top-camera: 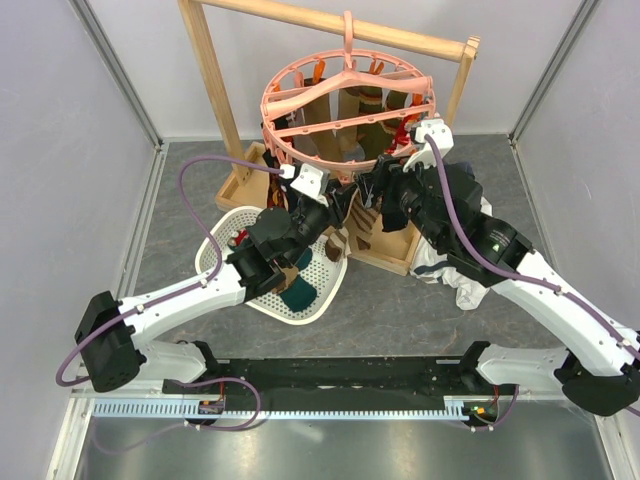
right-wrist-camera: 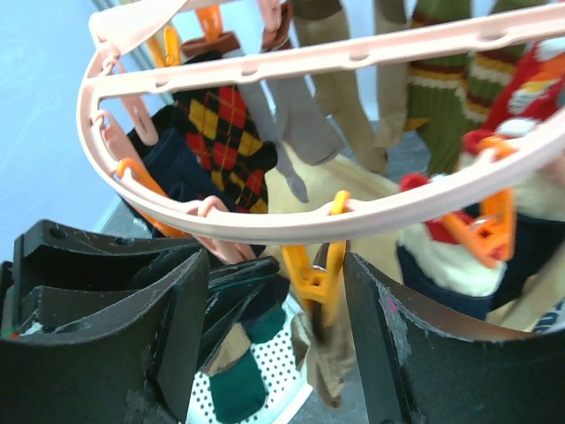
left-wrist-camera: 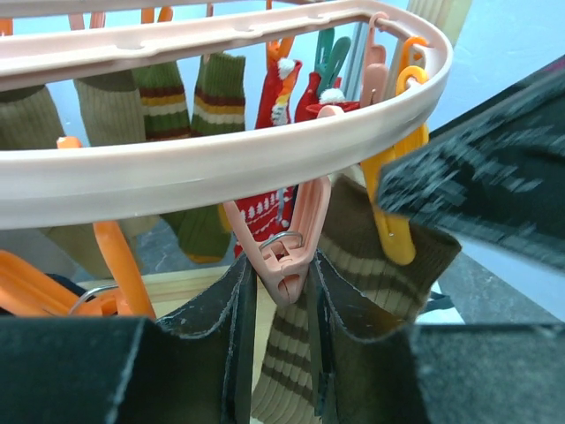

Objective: Clip the socks to the hanger
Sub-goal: Open the clamp at the hanger.

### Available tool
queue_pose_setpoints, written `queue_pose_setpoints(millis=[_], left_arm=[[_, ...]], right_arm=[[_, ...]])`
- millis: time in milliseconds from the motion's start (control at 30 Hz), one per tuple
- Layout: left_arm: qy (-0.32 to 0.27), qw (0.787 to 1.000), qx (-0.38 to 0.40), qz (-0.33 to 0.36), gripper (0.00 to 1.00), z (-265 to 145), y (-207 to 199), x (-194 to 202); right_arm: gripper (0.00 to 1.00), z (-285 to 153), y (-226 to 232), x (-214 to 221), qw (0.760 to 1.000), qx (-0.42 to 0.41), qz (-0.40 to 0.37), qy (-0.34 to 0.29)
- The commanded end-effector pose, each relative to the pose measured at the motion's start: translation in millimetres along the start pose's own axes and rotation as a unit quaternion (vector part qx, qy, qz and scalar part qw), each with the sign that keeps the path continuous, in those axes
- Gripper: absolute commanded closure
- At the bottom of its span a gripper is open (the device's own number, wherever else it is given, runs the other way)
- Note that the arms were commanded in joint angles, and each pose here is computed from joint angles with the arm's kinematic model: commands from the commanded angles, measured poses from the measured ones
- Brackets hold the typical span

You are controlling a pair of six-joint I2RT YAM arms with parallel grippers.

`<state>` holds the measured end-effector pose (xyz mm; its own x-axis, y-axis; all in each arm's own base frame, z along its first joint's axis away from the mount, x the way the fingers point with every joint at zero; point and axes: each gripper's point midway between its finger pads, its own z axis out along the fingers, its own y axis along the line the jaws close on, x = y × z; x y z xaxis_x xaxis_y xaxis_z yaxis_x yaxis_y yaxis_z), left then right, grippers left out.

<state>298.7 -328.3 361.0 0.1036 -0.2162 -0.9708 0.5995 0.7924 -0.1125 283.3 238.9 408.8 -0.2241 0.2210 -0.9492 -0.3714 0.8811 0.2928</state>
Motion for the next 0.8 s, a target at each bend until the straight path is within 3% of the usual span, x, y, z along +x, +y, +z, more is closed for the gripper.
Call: queue_pose_setpoints(millis=[0,333,767], left_arm=[[-0.012,1.0,-0.025,0.015,0.98,4,6,-15],[-0.008,0.999,-0.024,0.034,0.98,8,5,-14],[-0.01,0.999,-0.024,0.034,0.98,5,2,-17]], right_arm=[[0.31,-18,-6,-42,0.998,0.014,0.015,-0.064],[0.35,-6,21,-29,0.998,-0.05,0.004,-0.035],[0.5,15,23,-15,0.998,-0.035,0.04,-0.037]])
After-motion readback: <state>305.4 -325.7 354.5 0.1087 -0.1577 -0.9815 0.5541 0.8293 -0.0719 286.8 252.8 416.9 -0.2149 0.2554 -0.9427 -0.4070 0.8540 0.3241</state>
